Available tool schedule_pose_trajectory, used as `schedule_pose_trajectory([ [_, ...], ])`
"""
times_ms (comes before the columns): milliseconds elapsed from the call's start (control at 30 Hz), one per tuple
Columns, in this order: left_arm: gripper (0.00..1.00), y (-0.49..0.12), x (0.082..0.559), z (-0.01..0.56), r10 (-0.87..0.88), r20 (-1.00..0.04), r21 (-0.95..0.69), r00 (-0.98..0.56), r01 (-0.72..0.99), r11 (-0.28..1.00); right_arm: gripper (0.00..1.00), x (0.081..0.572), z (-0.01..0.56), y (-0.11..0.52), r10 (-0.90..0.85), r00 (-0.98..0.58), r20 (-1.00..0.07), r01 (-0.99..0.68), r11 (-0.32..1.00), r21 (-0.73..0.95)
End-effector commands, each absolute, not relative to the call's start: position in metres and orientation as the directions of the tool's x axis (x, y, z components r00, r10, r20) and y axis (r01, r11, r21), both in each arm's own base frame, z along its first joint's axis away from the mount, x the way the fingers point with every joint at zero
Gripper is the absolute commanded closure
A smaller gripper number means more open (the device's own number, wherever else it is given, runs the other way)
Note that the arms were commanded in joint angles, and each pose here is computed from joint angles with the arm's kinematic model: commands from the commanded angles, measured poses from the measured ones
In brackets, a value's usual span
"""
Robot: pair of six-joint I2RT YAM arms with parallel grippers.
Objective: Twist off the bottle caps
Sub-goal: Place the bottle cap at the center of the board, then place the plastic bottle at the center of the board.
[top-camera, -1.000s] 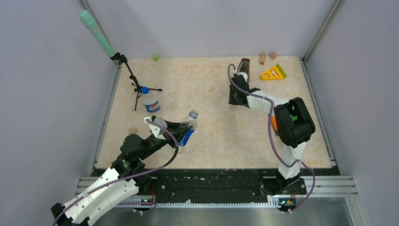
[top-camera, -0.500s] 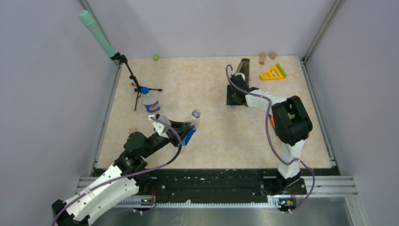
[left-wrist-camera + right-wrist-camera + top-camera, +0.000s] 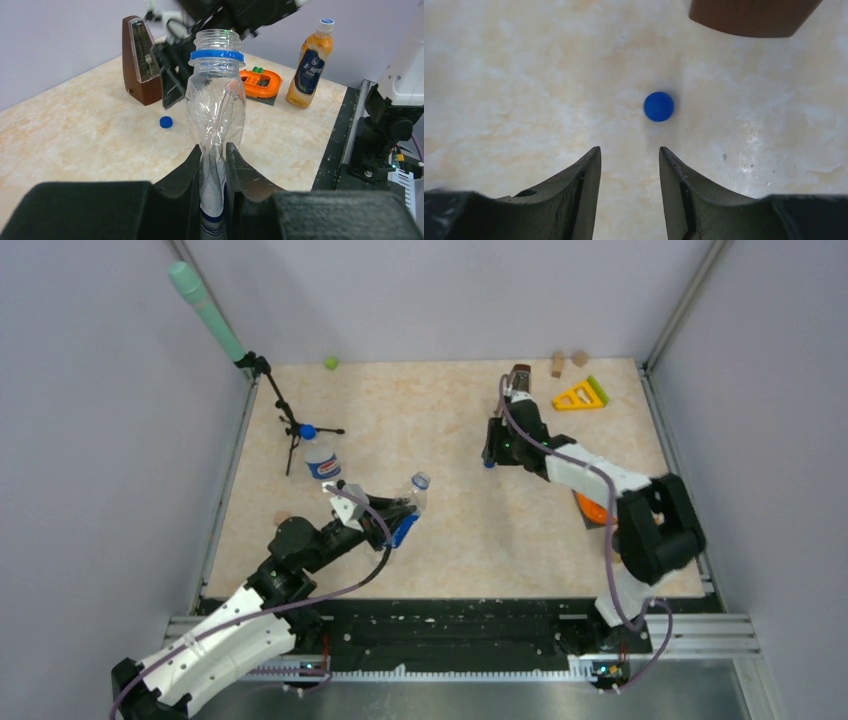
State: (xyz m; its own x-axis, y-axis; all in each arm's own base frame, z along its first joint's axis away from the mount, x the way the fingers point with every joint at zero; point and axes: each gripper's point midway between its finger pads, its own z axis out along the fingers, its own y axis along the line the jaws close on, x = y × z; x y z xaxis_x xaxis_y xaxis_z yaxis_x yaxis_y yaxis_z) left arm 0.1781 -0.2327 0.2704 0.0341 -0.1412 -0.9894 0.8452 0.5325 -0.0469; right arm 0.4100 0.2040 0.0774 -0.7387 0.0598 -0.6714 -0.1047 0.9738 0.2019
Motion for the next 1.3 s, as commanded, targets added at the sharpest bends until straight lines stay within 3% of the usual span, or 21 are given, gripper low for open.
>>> schedule_pose_trajectory([
  [0,1.00,-0.237,0.179,0.282,-0.163,-0.984,-0.020,0.077,0.853,0.521,0.55,0.384,0.209,0.230,0.217,-0.530,-0.820,-0.326,0.840,0.434],
  [167,1.00,-0.247,0.177,0.277,-0.131,-0.988,0.014,0.087,0.879,0.476,0.50,0.282,0.316,0.254,0.331,-0.395,-0.857,-0.708,0.485,0.513],
  [300,1.00,-0.259,0.171,0.276,-0.136,-0.987,0.023,0.086,0.913,0.407,0.47,0.232,0.347,0.260,0.304,-0.403,-0.863,-0.807,0.328,0.492],
  [533,1.00,-0.278,0.158,0.278,-0.139,-0.988,0.028,0.069,0.960,0.278,0.37,0.201,0.344,0.274,0.242,-0.412,-0.879,-0.838,0.279,0.469],
  [800,1.00,-0.280,0.154,0.277,-0.143,-0.988,0.027,0.064,0.968,0.250,0.34,0.197,0.319,0.296,0.135,-0.439,-0.888,-0.834,0.307,0.459],
  [1100,1.00,-0.278,0.155,0.275,-0.141,-0.988,0.027,0.066,0.964,0.266,0.37,0.176,0.315,0.312,0.083,-0.451,-0.889,-0.868,0.192,0.458],
  [1267,1.00,-0.277,0.157,0.274,-0.139,-0.988,0.024,0.065,0.961,0.275,0.40,0.175,0.307,0.311,0.061,-0.459,-0.886,-0.864,0.202,0.461],
])
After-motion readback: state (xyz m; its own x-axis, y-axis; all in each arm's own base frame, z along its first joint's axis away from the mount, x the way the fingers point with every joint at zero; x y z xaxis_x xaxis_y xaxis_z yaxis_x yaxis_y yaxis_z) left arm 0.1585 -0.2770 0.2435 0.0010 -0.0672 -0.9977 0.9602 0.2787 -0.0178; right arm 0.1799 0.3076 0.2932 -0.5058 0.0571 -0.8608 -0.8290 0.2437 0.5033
